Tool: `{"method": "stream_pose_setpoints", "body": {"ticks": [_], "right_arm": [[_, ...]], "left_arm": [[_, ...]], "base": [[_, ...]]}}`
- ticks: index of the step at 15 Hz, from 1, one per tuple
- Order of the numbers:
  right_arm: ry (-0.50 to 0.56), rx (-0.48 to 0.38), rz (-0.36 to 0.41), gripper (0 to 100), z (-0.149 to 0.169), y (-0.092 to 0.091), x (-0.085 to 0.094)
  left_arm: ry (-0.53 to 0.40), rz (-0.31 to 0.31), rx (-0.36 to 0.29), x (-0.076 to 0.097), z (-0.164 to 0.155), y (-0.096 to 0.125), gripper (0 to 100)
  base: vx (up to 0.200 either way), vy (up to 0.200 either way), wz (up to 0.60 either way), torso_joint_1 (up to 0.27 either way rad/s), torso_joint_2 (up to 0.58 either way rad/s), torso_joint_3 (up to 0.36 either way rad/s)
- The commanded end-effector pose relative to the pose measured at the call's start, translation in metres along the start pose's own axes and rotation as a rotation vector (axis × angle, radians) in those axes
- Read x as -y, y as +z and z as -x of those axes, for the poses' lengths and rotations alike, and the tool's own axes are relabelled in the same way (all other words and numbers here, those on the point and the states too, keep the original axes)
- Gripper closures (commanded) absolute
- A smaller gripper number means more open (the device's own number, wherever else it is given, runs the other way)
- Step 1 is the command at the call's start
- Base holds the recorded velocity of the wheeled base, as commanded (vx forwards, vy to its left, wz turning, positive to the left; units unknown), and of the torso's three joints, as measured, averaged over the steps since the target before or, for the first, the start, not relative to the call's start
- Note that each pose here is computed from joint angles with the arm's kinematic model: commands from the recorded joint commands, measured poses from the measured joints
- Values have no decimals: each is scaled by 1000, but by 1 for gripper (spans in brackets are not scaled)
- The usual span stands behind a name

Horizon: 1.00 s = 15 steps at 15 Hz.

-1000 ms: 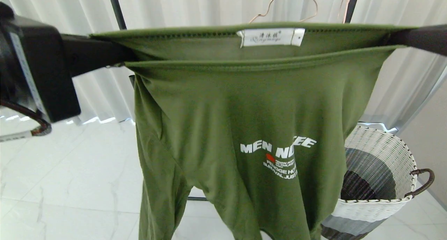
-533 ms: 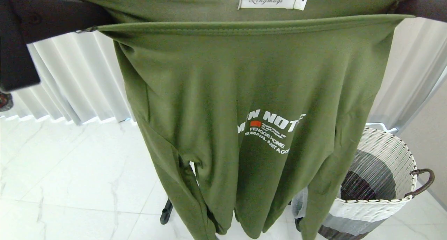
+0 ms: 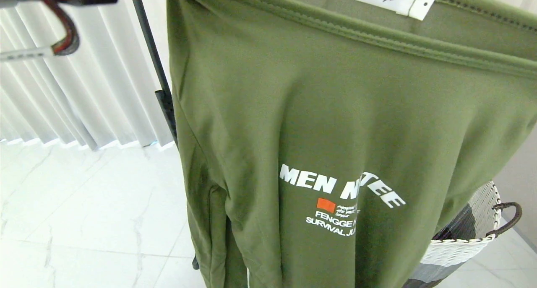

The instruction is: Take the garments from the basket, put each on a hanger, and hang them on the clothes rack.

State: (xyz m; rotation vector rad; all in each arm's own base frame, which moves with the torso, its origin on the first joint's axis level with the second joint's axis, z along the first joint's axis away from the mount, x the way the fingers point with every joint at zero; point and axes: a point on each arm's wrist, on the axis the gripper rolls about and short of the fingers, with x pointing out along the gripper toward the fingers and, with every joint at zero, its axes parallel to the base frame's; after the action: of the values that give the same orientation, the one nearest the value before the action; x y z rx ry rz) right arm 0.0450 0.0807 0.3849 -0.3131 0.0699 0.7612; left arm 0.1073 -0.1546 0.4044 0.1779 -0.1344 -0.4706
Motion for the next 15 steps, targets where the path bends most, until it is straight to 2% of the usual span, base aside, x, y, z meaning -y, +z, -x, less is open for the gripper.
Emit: {"method": "stream_pose_setpoints", "body": {"ticks": [1, 4, 7, 8, 10, 11, 12, 15], "right_arm": [[72, 2, 21, 100, 2, -4, -7], [110, -9, 39, 100, -5, -4, -15], [92, -13, 37, 100, -4, -4, -13], [35, -26, 34, 100, -5, -4, -11], [-139, -68, 11, 100, -17, -3, -1], [-177, -46, -8, 100, -24, 1, 1], [-197, -5, -32, 100, -36, 7, -1], [-213, 103, -78, 100, -67, 23, -8]], "left_arm": [[-5, -11, -17, 16, -24, -3, 100], [25, -5, -23, 17, -29, -5, 100], [45, 4, -29, 9, -22, -4, 100], [46, -1, -40, 4, -15, -4, 100], [13, -71, -153, -12, 17, -13, 100], [0, -95, -193, -20, 33, -17, 100], [-14, -104, -204, -25, 45, -19, 100], [-65, -92, -171, -28, 62, -18, 100]], "base": [[0, 0, 0, 0, 0, 0], [0, 0, 0, 0, 0, 0], [0, 0, 0, 0, 0, 0], [0, 0, 0, 0, 0, 0], [0, 0, 0, 0, 0, 0], [0, 0, 0, 0, 0, 0], [0, 0, 0, 0, 0, 0], [0, 0, 0, 0, 0, 0]]}}
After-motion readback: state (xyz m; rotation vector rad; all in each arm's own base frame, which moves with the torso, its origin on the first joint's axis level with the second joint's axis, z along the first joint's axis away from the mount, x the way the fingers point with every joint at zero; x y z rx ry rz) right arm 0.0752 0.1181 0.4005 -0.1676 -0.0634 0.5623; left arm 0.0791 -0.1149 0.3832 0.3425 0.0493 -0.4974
